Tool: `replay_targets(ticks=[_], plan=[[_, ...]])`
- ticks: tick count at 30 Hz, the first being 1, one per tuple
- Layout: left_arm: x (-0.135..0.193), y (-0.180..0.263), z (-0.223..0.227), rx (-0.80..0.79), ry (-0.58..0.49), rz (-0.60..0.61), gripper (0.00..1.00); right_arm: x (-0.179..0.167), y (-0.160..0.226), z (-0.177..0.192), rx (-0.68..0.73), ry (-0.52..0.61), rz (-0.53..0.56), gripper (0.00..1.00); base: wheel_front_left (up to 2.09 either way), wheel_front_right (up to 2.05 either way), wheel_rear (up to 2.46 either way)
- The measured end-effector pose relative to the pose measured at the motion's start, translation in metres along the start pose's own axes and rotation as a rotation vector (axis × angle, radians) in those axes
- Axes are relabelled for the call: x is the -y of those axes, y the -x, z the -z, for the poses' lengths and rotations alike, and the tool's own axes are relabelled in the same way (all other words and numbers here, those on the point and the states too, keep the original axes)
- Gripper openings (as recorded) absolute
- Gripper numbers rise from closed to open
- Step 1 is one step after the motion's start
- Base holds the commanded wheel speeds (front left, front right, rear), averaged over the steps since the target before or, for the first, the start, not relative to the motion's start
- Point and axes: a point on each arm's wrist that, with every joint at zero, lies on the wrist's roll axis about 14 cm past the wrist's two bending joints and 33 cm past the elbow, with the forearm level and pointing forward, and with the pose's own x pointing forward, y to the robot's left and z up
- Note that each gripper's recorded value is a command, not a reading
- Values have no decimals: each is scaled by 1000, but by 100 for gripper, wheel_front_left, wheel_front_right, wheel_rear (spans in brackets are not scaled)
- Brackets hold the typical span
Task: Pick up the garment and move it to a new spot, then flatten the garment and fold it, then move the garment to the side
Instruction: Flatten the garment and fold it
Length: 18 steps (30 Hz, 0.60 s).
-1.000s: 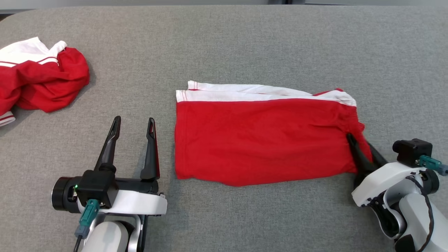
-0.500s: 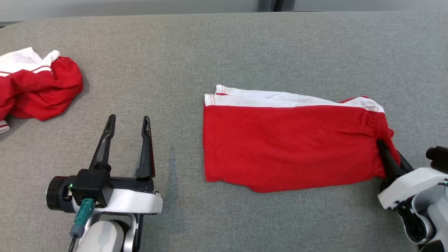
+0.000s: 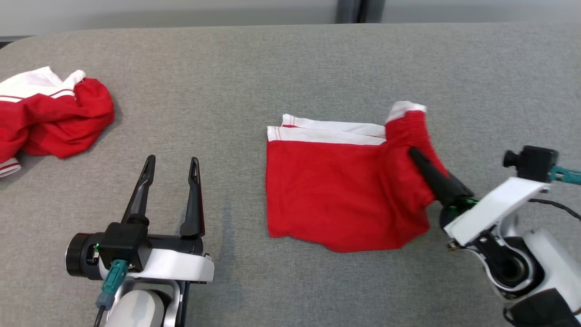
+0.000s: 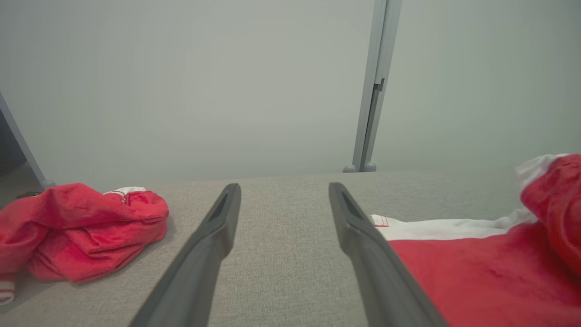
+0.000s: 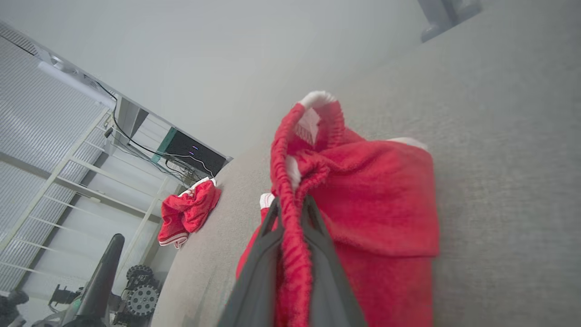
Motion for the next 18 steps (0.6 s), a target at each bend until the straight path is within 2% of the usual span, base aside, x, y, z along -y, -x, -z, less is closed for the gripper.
replay_targets(ticks=[5,10,12,18], plan=[[-7,6,-2,2,1,-24,100,-36,-20,29,-108,-44,-103,0,0,0,0],[-14,9,-4,9,7,-50,100,-55,-38,61,-208,-46,-149,0,0,0,0],[-17,11,-2,2,6,-59,100,-57,-43,71,-236,-7,-154,0,0,0,0],[-24,15,4,-14,5,-81,100,-62,-55,92,-271,0,-164,0,0,0,0]])
